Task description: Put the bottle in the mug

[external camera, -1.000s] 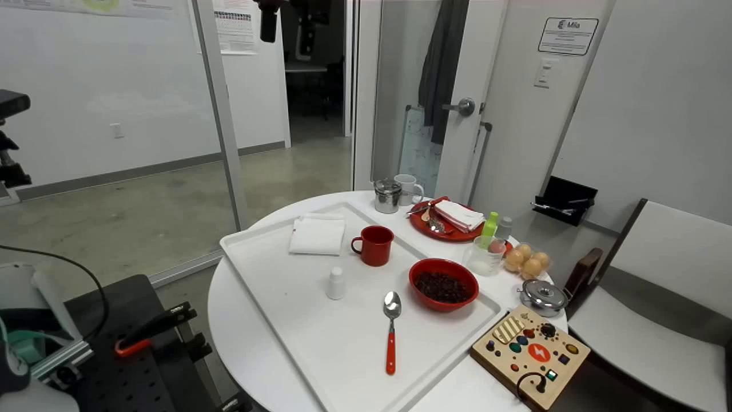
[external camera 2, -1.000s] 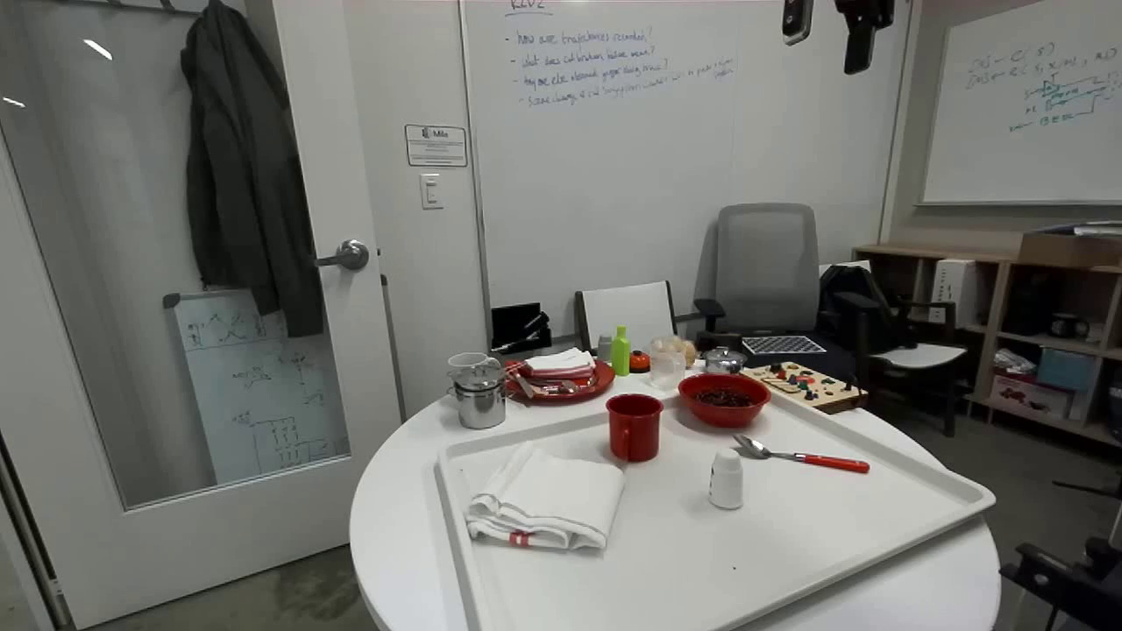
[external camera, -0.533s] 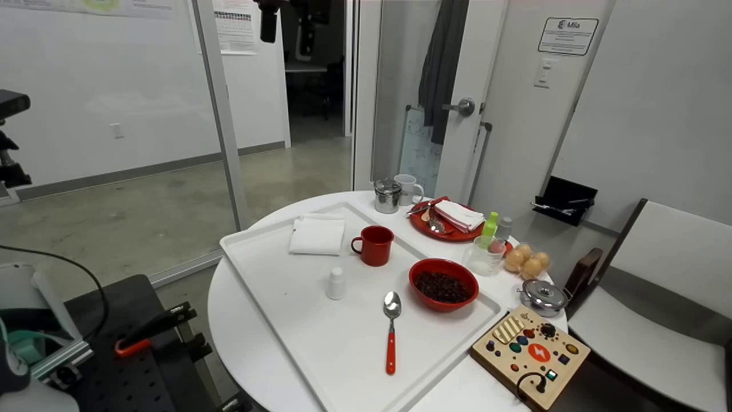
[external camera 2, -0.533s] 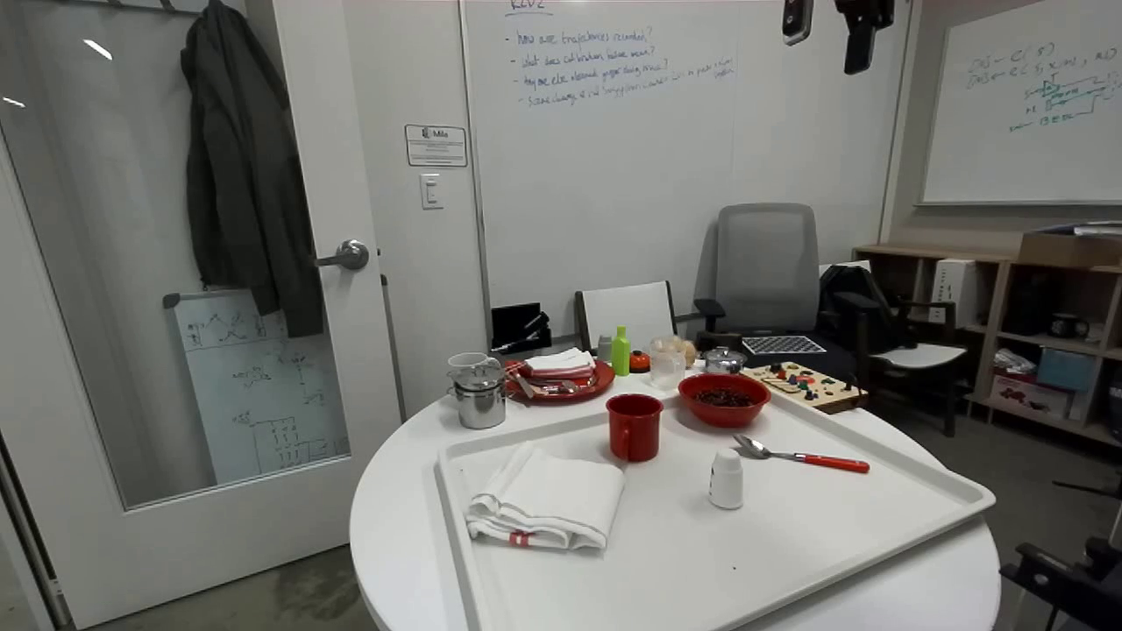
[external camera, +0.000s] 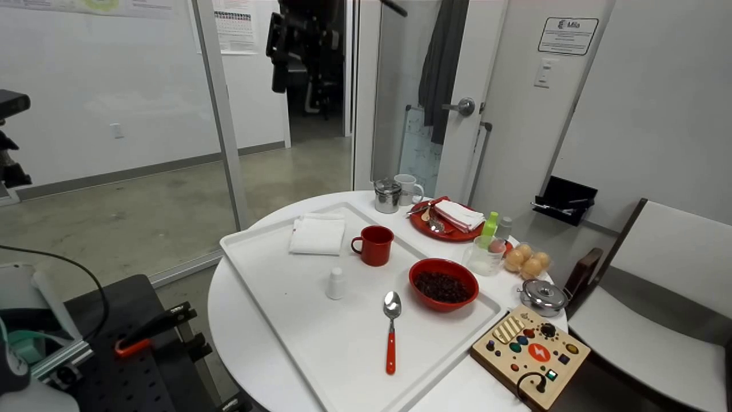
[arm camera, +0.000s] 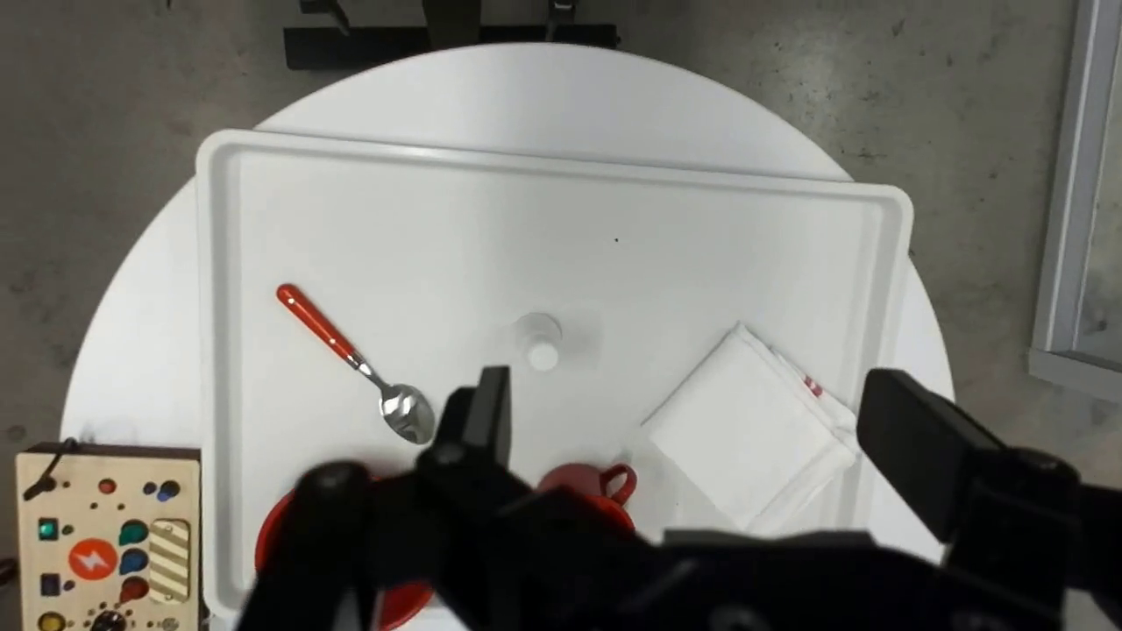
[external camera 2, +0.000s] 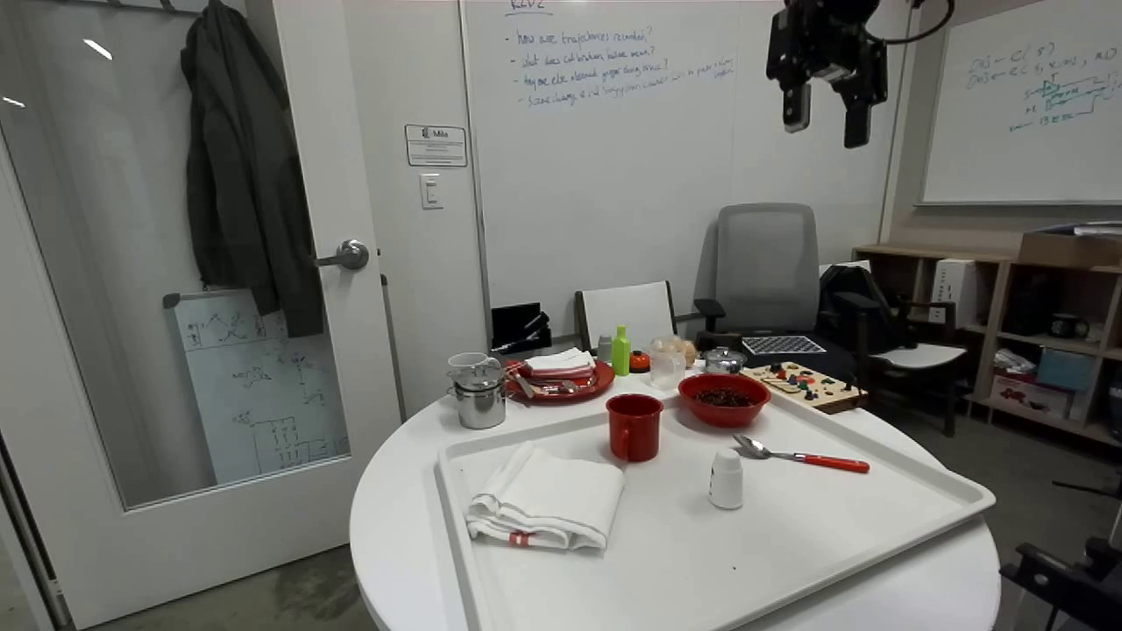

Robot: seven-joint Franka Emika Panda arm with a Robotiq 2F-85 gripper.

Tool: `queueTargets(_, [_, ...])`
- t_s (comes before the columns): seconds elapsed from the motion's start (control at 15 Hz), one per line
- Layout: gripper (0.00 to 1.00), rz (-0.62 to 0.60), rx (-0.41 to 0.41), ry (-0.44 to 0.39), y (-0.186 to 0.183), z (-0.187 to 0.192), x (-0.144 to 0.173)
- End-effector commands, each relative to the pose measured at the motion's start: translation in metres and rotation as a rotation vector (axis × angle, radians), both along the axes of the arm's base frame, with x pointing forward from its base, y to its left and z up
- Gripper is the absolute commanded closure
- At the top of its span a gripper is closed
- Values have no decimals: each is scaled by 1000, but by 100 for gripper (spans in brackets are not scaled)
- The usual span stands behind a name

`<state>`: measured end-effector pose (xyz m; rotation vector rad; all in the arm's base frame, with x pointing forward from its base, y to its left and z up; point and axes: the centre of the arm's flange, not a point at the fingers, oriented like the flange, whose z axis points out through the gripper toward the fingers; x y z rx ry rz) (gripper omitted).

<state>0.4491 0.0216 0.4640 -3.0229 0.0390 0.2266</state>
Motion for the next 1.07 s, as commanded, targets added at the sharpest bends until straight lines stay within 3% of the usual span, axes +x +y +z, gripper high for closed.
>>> queueTargets(0.0, [0, 11, -62, 11, -5, -50, 9])
queueTargets(0.33, [0, 34, -117, 101, 2, -122, -2])
queueTargets(0.73, [0, 19, -89, 270, -11, -204, -6])
queueTargets(0.8, [0, 38, -92, 233, -5, -179, -16])
queueTargets(1.0, [0, 35, -91, 255, -6, -190, -15])
